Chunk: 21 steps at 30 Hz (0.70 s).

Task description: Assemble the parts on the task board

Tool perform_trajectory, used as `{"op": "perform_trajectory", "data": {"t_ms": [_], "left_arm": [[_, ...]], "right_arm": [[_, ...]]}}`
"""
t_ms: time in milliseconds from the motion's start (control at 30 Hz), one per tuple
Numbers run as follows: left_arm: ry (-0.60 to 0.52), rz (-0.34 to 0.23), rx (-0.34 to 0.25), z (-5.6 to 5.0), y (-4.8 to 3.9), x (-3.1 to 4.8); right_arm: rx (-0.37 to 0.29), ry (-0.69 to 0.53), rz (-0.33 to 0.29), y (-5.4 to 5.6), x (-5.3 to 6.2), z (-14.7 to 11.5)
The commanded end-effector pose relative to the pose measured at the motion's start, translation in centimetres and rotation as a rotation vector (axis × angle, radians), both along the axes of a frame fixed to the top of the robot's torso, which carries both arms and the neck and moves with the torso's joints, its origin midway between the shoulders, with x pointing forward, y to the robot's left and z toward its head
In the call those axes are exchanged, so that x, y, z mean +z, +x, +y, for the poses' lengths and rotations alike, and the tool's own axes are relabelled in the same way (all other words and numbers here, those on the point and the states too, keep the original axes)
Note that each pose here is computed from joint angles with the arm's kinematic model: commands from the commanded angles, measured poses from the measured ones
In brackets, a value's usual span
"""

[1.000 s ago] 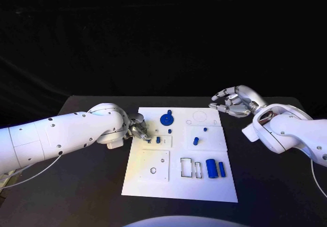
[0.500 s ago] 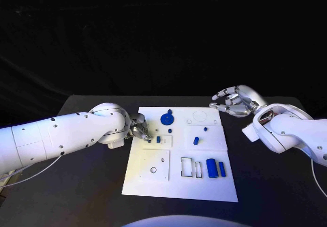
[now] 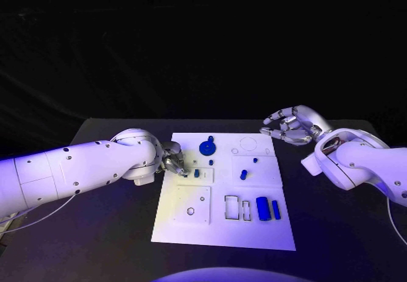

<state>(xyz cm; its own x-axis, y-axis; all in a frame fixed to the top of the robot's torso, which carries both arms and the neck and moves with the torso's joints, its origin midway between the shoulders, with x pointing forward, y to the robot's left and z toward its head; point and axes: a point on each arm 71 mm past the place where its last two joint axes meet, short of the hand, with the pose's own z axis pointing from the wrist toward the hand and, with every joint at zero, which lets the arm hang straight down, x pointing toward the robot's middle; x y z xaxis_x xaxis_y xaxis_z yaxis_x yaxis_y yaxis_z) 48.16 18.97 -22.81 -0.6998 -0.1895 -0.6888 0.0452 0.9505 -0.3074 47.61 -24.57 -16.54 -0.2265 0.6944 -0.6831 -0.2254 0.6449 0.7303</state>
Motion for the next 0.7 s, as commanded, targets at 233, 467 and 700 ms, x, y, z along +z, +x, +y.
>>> {"op": "perform_trajectory", "data": {"t_ms": [233, 467, 700], "left_arm": [[0.001, 0.033, 0.001, 0.05, -0.25, -0.36], [-0.021, 0.049, 0.018, 0.13, -0.29, -0.38], [-0.012, 0.051, 0.008, 0.02, -0.28, -0.41]], "right_arm": [[0.014, -0.008, -0.002, -0.07, -0.02, 0.08], [0.014, -0.008, -0.002, -0.05, -0.03, 0.09], [0.014, -0.008, -0.002, -0.06, -0.04, 0.10]]}}
